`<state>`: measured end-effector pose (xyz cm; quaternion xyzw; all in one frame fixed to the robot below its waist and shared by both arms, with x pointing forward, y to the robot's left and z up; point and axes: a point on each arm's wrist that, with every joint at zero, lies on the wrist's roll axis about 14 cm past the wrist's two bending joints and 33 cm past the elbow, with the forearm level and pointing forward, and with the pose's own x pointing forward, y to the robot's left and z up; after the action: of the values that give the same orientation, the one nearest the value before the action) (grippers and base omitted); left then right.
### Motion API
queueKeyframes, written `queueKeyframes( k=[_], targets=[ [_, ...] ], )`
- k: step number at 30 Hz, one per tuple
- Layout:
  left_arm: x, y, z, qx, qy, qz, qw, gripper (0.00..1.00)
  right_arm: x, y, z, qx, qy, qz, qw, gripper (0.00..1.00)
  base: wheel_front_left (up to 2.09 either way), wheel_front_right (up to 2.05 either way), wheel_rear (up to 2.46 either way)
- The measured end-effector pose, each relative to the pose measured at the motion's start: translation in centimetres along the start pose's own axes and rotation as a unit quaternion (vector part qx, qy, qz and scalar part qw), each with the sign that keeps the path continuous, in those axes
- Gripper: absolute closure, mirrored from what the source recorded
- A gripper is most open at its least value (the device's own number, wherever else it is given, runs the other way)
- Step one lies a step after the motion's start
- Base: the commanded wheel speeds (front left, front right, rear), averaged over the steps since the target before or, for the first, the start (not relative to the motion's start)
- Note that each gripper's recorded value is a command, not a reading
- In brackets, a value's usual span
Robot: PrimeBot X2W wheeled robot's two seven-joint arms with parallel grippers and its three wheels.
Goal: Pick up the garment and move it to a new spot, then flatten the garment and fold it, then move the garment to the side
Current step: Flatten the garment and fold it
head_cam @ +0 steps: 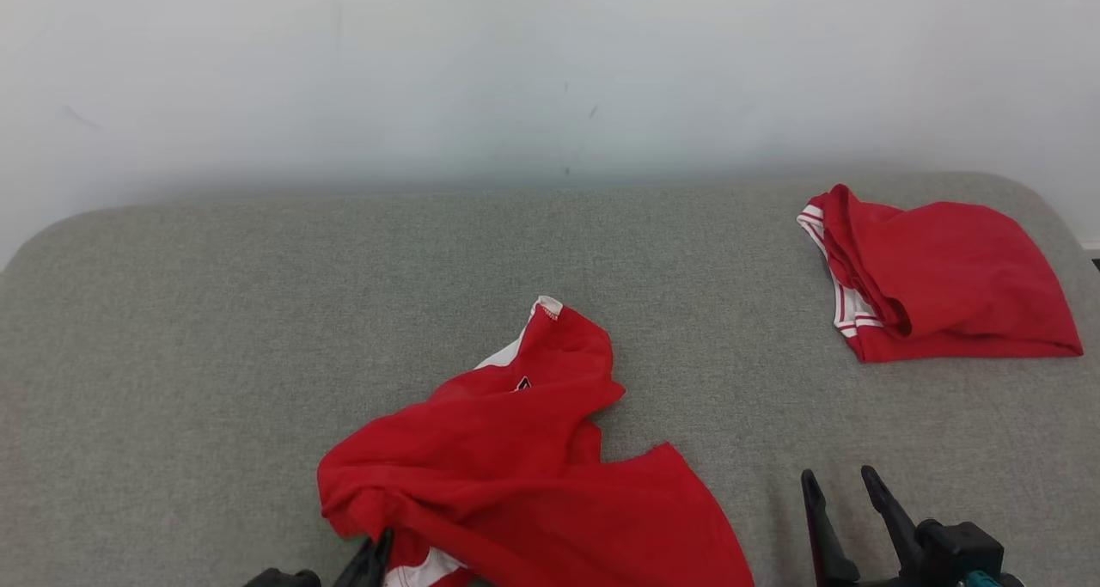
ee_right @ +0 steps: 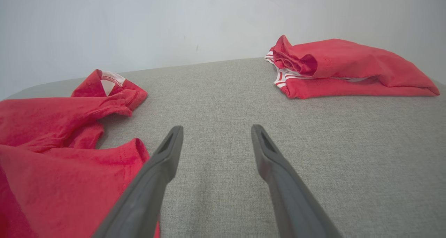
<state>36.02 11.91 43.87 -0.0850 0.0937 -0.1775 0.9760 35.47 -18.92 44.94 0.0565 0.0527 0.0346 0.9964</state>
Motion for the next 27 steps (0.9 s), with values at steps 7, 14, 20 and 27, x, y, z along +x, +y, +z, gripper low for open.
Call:
queueKeyframes(
  k=[7, 14, 20, 27],
  targets=[
    [-1.5, -0.5, -1.4, -0.02, 0.011, 0.011, 1.0, 0.0, -0.3, -0.1, 0.1, -0.007, -0.002, 0.004, 1.0, 0.0, 0.0, 0.0, 0.0],
    [-3.3, -0.3, -1.7, -0.045, -0.001, 0.041, 0.998, 0.0, -0.9, 0.7, 0.0, -0.021, 0.001, 0.026, 0.999, 0.0, 0.0, 0.0, 0.0],
    [-5.2, -0.1, -2.7, -0.061, -0.001, 0.068, 0.996, 0.0, -3.7, 3.0, -3.0, -0.031, 0.048, 0.076, 0.995, 0.0, 0.0, 0.0, 0.0],
    [-5.4, 0.2, -2.7, -0.059, -0.004, 0.077, 0.995, 0.0, -5.9, 3.9, -5.2, -0.028, 0.083, 0.094, 0.992, 0.0, 0.0, 0.0, 0.0]
  ],
)
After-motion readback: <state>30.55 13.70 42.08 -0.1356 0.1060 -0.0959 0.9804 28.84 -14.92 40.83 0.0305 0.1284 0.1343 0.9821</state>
